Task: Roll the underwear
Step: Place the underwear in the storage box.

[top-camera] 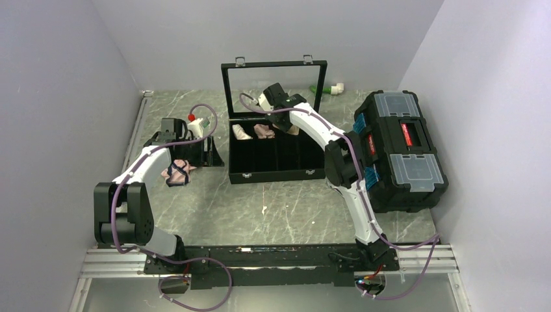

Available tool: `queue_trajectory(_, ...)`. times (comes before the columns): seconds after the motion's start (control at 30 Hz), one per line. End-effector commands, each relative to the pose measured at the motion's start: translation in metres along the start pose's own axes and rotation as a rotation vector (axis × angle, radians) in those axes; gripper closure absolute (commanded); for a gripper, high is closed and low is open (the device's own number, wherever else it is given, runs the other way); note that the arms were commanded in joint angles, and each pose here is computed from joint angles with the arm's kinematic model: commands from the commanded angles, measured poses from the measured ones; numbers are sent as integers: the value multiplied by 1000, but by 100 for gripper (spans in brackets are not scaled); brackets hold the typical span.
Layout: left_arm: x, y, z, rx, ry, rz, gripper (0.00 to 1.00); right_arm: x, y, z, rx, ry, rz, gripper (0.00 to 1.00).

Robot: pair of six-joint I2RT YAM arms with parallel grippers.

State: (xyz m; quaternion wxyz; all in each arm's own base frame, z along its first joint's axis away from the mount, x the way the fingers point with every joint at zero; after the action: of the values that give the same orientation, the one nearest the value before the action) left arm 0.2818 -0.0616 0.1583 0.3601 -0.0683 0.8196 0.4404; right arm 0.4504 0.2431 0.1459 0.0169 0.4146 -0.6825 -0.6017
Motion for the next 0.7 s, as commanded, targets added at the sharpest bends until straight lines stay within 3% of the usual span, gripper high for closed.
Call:
queue_trajectory(0.0,-18,10,-5,24,-48,-68,33,-12,-2,9,-6,-41,-13,100)
queue_trajectory(0.67,-19,11,-7,55,-44,-79,35,16,-15,8,18,-78,93,100)
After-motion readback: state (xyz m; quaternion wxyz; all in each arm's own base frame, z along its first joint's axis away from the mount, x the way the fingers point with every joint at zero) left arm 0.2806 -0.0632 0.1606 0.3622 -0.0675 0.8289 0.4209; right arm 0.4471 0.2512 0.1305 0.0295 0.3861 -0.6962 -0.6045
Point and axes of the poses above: each gripper's point midway between its finger pads, its own y axis back along the fingers, its own z axis along the line the jaws close on, x = y × z, the point moved 8 cm from there along y, back along the fingers, and after that the axes turned 15 degrees about -y, right-handed, at the moved point
